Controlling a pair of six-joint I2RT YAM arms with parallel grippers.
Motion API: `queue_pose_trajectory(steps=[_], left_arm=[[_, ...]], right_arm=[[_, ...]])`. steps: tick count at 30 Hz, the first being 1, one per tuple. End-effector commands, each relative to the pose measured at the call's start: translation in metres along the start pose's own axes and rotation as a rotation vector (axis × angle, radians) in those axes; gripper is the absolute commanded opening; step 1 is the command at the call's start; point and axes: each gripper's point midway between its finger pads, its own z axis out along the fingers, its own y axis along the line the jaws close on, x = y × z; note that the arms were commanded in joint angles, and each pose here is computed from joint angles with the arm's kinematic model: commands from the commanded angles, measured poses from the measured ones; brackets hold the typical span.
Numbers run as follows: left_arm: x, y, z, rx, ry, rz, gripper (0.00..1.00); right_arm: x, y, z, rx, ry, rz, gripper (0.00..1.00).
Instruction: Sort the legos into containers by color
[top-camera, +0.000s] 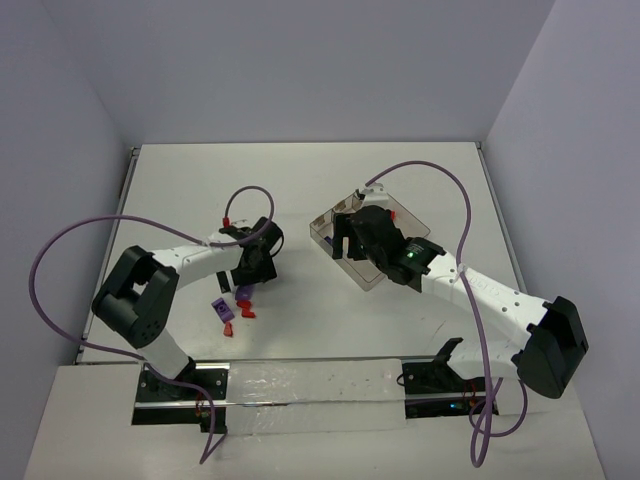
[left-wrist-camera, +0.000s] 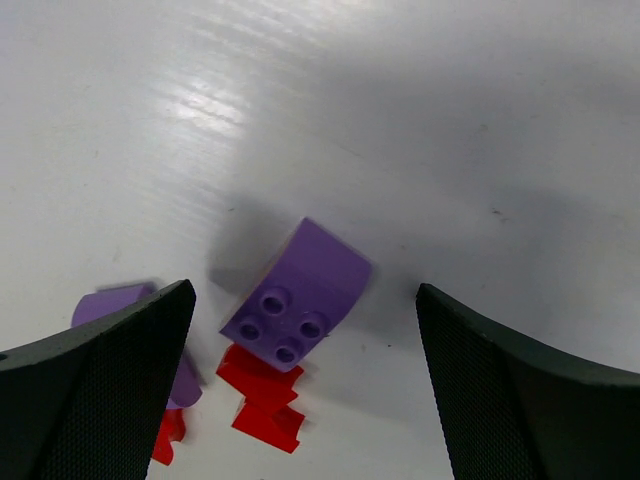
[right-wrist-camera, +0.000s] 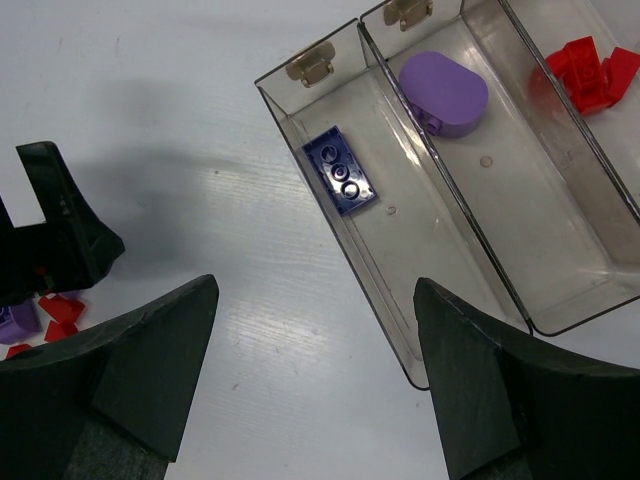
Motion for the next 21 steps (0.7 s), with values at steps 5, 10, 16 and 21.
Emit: queue_pose_trajectory(steps=[5,10,16,21], left_arm=[[0.01,0.035,0.004,-0.156,-0.007,-0.02,0.93],[0.011,0.035,0.012,-0.151,0.003,-0.039,0.8],[0.008,0.033,0.018,-0.127,0.012,-0.06,0.69],[0.005,0.031,0.019,-0.106,0.016,-0.074,0.57]], right_arm=[[-0.025,0.011,-0.008,-0.028,-0.062,0.031,0.87],[-0.025,0.01,-0.009,-0.026,-0.061,0.03,0.87],[-0.025,0.008,-0.01,-0.018,-0.064,0.03,0.87],[-0.026,0.008,-0.01,-0.017,-0.063,0.031,0.87]])
